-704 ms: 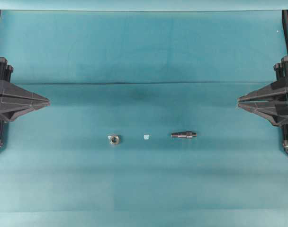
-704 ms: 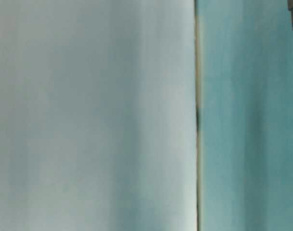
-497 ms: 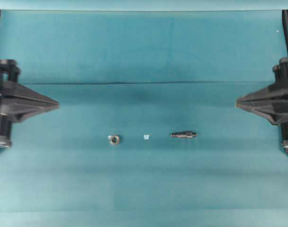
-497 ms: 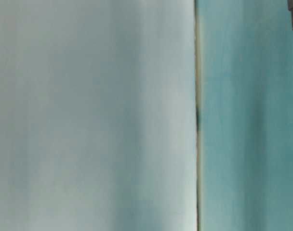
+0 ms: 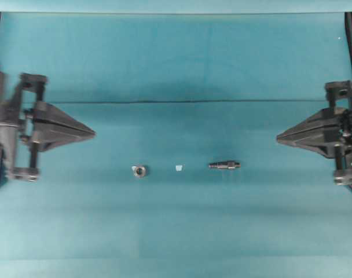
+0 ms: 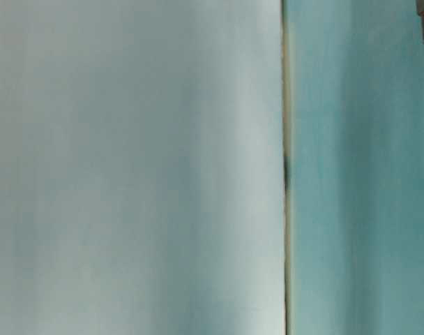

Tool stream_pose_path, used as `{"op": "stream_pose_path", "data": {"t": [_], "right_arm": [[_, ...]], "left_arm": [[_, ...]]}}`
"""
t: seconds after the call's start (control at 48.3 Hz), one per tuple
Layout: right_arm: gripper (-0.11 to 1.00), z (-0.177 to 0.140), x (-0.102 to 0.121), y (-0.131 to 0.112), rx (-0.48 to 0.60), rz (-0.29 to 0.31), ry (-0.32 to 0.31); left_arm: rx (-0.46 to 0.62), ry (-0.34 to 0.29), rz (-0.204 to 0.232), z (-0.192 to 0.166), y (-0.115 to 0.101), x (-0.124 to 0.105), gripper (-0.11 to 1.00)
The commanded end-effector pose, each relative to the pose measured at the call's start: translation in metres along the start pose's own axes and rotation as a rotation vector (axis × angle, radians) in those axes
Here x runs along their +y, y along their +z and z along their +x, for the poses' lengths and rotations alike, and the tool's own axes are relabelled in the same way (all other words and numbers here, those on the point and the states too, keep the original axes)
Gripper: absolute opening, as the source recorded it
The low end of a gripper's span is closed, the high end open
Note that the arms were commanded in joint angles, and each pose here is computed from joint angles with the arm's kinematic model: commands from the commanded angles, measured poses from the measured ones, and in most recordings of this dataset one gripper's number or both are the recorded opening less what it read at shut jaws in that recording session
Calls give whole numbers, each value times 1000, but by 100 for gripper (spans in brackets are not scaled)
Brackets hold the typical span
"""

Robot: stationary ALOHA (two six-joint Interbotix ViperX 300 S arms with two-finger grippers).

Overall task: Insert the washer onto the shaft with both hands.
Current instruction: 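Move left gripper over the silver washer and right gripper over the shaft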

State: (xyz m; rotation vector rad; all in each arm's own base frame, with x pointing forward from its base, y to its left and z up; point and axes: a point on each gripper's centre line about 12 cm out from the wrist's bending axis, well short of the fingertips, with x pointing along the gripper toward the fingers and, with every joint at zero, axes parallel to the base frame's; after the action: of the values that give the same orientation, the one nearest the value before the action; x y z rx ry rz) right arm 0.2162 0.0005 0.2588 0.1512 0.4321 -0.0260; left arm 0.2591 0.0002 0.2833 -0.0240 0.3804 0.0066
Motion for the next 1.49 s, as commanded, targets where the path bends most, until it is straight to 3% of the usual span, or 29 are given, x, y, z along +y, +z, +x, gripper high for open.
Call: {"op": "stream_pose_path", "data": {"t": [0.0,0.248,0.497,0.869,0.994,1.201,1.47], "right_arm": [[-10,10,1,9,51,12,-8],[-10,47,-2,-9,294,-7,-44],[-10,75,-4,-12,434,-39,-67],[-10,115,-13,-27,605,-128,-110],[-10,125,-15,-31,631,-151,-116],[-10,132,-16,-36,651,-156,-118],[-7,136,-17,-42,672,-162,-117]], "left_arm": [[25,0,5,8,11,-1,2],[253,4,11,49,-1,-2,2],[477,6,24,76,-19,-2,2],[575,2,37,111,-36,-4,2],[594,-12,60,119,-41,-9,2],[615,-27,96,123,-48,-11,2],[609,-23,91,130,-55,-9,2]]}}
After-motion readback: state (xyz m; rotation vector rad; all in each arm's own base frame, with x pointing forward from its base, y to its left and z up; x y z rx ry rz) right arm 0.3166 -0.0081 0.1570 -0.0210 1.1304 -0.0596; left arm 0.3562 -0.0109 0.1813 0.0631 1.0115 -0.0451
